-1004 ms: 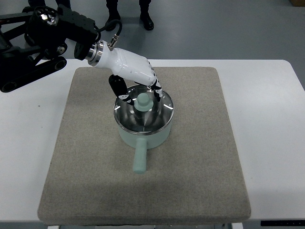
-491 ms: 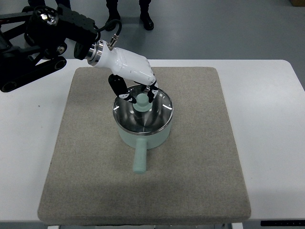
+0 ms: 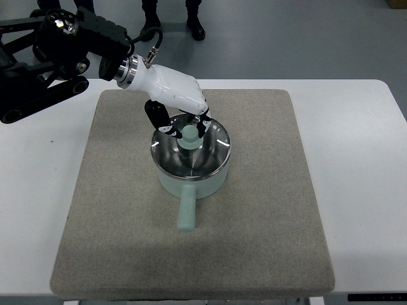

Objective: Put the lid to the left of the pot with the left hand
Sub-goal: 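Lift the glass lid off the pot and carry it toward the left arm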

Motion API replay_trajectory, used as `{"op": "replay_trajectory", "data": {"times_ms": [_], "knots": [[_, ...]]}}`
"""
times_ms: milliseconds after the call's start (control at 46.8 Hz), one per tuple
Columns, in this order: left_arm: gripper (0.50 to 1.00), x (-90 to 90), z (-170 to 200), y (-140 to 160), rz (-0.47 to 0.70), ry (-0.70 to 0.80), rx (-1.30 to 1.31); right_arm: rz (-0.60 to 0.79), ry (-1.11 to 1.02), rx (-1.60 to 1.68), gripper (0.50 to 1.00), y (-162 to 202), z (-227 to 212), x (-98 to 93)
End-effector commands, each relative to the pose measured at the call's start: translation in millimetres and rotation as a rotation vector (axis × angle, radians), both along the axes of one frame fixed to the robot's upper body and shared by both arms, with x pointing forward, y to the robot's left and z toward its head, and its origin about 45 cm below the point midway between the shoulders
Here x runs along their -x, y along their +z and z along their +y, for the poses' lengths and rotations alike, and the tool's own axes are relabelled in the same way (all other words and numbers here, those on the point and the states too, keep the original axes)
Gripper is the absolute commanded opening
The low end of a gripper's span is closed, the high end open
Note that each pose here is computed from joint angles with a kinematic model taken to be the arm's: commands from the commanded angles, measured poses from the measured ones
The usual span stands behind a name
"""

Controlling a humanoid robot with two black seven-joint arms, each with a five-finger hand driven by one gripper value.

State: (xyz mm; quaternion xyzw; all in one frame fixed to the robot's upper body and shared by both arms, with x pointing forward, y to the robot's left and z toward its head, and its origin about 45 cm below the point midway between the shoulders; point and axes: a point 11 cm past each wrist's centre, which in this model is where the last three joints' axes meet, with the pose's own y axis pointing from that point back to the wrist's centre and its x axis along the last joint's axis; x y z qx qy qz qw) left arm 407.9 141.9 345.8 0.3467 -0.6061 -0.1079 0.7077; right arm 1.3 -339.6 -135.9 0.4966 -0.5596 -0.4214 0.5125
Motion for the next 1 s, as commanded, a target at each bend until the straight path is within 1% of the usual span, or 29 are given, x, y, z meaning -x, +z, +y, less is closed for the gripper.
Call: {"op": "replay_trajectory", "data": {"times_ms": [0, 513, 748, 983], "knots": [[0.5, -0.1, -2.1, 3.4, -0.002, -0.001, 0.016, -0.001, 0.0, 0.0, 0.924, 0.0, 0.0, -0.7], [0.5, -1.4, -6.6, 16.2, 0.001, 0.005, 0.082, 0.0, -0.001, 0.0, 0.924, 0.0, 0.0, 0.2], [0.5, -2.1, -4.1, 17.0, 0.001, 0.012, 0.086, 0.001, 0.001, 0.0, 0.924, 0.0, 0.0, 0.3], [0.5, -5.5, -1.4, 24.4, -0.012, 0.025, 0.105, 0.0, -0.001, 0.0, 0.924, 0.0, 0.0, 0.2]]}}
